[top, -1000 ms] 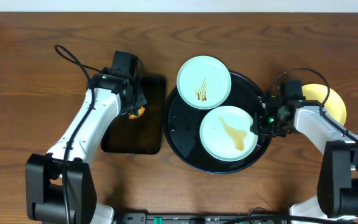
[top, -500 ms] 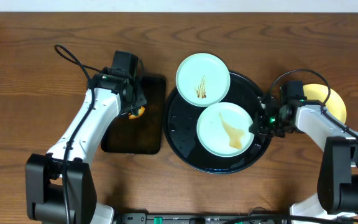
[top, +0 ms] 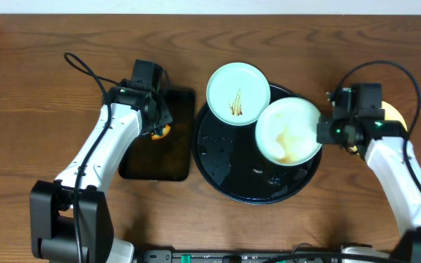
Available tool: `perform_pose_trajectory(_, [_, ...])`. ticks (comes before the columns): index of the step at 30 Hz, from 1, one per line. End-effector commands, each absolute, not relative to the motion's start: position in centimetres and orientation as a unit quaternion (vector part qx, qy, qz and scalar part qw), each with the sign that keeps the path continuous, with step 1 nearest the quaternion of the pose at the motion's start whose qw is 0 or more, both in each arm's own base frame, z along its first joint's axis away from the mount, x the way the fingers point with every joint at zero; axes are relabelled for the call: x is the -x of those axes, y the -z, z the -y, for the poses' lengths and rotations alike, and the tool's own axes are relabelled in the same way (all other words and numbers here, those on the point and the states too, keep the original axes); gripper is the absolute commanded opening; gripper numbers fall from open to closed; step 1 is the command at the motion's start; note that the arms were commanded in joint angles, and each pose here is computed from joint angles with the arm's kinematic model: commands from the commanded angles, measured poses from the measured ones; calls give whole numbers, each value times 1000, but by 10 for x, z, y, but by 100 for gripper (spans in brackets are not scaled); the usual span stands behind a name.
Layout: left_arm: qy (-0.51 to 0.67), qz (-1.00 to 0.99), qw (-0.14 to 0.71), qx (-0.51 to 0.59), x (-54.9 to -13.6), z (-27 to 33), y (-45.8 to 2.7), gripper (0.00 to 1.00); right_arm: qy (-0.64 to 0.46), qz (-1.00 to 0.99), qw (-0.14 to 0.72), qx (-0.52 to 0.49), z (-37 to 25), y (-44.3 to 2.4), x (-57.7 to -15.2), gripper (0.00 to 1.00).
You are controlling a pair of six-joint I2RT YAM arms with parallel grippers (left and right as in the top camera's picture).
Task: Clean dirty plates on tray and stack at the side
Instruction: 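Lift the pale green plate with the right gripper toward the yellow plate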
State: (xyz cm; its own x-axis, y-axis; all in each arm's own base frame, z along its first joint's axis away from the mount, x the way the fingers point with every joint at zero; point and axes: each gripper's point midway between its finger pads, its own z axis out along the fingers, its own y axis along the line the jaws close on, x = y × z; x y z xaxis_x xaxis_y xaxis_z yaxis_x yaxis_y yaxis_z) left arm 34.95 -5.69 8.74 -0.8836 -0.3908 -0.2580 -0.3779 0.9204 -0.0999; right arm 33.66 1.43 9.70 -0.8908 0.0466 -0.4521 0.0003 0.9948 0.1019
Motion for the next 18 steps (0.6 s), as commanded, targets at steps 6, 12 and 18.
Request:
perform_pose_trajectory(6, [15, -971, 136, 194, -348, 53, -86, 8, 86, -943, 319, 27, 9, -152, -345, 1])
perform_pose_trajectory(12, [15, -971, 136, 194, -348, 53, -86, 8, 167, -921, 346, 69, -7, -173, -343, 1])
perform_pose_trajectory(18, [15, -971, 136, 194, -348, 53, -86, 8, 238, -888, 377, 110, -34, -192, -343, 1])
